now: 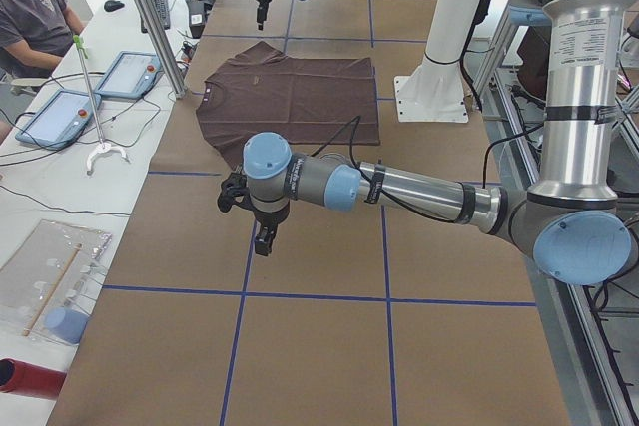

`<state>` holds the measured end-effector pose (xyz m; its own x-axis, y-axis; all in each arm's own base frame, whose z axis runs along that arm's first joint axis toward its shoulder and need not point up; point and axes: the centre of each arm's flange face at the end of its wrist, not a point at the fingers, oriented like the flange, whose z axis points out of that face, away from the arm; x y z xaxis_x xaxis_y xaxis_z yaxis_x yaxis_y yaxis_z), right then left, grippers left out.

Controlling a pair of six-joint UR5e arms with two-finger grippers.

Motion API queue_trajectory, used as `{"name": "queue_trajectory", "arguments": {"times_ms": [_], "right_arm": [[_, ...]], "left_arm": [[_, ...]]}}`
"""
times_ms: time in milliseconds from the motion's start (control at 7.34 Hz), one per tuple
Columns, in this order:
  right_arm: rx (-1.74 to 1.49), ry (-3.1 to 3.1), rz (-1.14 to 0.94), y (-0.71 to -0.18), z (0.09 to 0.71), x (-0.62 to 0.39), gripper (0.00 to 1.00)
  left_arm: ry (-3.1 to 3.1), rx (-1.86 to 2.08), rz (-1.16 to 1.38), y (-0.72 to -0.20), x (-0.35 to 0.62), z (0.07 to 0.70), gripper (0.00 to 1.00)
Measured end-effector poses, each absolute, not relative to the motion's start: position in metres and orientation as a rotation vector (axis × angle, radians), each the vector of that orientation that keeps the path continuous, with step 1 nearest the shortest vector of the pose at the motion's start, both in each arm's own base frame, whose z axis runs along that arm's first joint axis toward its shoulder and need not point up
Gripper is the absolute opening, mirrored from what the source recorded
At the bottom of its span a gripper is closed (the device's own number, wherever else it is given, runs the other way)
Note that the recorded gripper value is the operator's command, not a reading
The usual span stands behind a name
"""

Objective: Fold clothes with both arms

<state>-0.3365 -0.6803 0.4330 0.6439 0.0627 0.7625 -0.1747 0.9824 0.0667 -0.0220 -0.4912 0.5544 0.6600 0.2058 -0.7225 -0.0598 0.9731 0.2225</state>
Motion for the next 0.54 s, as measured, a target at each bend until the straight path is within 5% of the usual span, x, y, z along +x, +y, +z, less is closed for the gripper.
{"name": "queue_trajectory", "arguments": {"times_ms": [545], "right_arm": [[0.100,-0.811,0.220,-0.693,0.437,-0.374,0.83]], "left_arm": [[0.844,0.241,0.145,-0.490,-0.022,0.533,1.00]]}}
